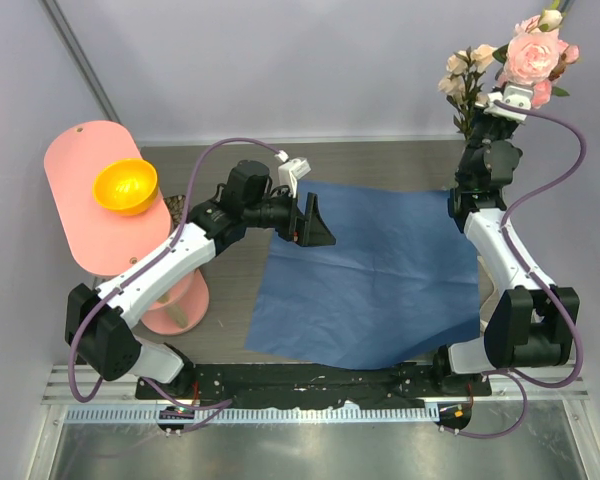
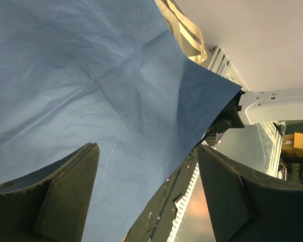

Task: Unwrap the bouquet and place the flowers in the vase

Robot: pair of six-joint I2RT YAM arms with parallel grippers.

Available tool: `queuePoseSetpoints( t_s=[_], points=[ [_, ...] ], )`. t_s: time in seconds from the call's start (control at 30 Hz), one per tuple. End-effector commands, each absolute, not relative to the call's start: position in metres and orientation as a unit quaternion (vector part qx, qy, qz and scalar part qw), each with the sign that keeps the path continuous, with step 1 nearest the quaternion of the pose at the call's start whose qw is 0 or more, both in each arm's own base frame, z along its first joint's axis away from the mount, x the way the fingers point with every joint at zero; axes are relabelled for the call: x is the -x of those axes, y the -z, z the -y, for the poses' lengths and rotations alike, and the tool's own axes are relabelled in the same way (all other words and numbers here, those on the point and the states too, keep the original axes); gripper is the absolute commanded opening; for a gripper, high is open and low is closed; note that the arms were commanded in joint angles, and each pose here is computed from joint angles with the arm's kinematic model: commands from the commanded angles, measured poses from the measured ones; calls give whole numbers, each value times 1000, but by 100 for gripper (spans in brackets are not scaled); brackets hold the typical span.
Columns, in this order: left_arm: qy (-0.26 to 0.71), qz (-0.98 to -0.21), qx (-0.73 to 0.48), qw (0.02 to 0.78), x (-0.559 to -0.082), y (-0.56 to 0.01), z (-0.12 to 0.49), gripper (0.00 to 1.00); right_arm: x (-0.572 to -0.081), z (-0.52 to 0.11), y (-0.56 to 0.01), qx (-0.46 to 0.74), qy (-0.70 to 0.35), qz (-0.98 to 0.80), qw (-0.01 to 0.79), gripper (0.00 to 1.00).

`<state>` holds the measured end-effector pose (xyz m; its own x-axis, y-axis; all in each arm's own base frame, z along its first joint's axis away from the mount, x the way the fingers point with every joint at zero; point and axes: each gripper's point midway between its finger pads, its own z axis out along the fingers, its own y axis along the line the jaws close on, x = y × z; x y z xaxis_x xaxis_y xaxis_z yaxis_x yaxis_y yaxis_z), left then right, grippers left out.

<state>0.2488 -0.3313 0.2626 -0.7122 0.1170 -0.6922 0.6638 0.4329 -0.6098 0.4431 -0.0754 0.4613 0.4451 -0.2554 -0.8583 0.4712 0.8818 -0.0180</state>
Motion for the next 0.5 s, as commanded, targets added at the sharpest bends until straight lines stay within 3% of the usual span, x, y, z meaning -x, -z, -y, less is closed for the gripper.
queuePoseSetpoints(
  t_s=[0.0,0.47],
  points=[
    [489,-779,-253,299,-250,-273,334,83,-436,82,-466,-127,223,-465,847,1],
    [490,-778,-254,301,-248,-275,333,83,-451,85,-414,-140,223,-508,821,1]
  ],
)
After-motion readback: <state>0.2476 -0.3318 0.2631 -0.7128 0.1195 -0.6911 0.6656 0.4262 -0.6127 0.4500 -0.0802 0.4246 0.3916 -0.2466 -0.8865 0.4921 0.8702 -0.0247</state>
